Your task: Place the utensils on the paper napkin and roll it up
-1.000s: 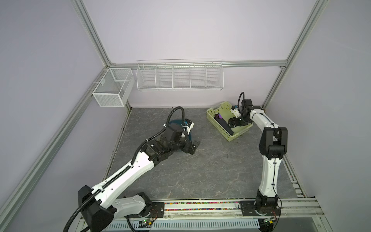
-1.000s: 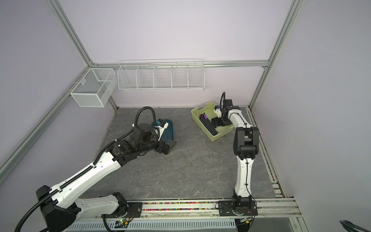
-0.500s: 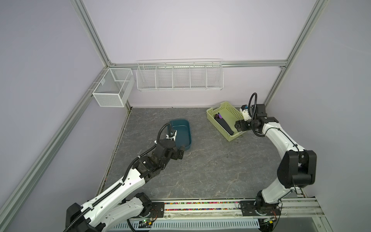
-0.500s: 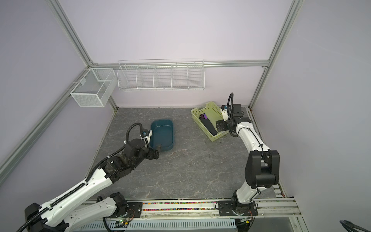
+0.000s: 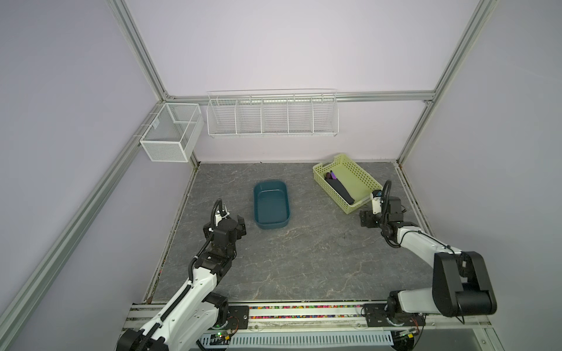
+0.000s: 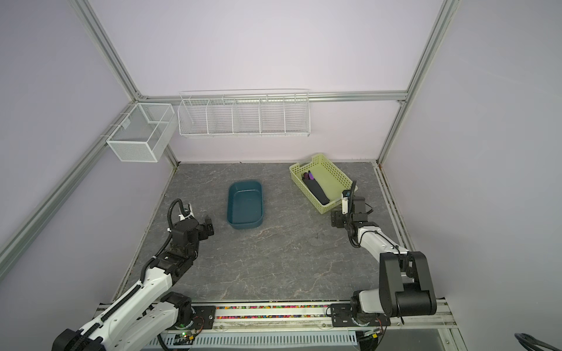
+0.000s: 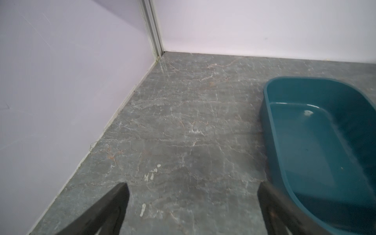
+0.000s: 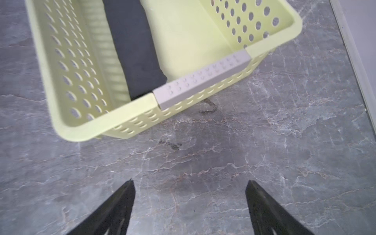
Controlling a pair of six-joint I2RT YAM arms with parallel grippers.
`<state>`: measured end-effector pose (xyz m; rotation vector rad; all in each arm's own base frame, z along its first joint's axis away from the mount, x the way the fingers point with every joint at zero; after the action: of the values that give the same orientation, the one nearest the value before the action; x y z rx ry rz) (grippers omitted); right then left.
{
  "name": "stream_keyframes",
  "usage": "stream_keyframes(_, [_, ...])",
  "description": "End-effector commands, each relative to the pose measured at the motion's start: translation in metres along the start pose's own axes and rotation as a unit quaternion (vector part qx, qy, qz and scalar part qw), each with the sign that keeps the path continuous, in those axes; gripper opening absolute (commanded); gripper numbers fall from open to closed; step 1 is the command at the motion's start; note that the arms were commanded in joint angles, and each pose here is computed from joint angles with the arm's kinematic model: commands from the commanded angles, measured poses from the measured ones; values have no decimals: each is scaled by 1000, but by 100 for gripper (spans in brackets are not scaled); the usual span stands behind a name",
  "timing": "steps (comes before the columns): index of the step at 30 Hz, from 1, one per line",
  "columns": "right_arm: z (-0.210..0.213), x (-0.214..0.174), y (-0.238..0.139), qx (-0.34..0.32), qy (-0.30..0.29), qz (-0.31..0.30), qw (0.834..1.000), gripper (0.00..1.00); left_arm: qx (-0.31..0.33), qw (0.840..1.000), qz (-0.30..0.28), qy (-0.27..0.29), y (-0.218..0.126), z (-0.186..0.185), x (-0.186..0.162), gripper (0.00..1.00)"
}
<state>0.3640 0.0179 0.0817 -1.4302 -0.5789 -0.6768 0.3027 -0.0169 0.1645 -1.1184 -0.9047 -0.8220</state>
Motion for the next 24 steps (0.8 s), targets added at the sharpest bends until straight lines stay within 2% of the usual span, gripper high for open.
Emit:
stream_keyframes(1, [-8, 29, 3, -26, 23, -91, 995, 88, 10, 999, -45, -10, 18, 3, 20, 99])
stream_keyframes(8, [-22, 42, 0, -66, 5, -155, 986, 89, -19, 998, -46, -34, 69, 2, 6, 99])
stream_keyframes(13, [-21, 37, 1, -45, 0, -199, 979, 89, -24, 999, -42, -12, 92, 0, 10, 99])
stream_keyframes(18, [-19, 28, 3, -27, -1, -222, 975, 89, -62, 995, -70, -17, 101, -1, 4, 99])
stream_keyframes(21, [-20, 26, 4, -27, 3, -208, 978, 89, -65, 993, -91, -22, 103, 0, -6, 99])
stream_keyframes(24, [-20, 26, 3, -28, 2, -210, 977, 89, -93, 993, -66, -1, 104, -9, -7, 99])
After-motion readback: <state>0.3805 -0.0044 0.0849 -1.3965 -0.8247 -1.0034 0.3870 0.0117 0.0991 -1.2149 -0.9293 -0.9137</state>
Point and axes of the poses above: each gripper's point midway between its finger pads, its own y axis out along the fingers, its own z axis along the line the jaws close on, x = y × z, the point moved 1 cm from there along -y, back along the fingers, and after that the axes turned 7 degrees about y, right-handed, at the moved point
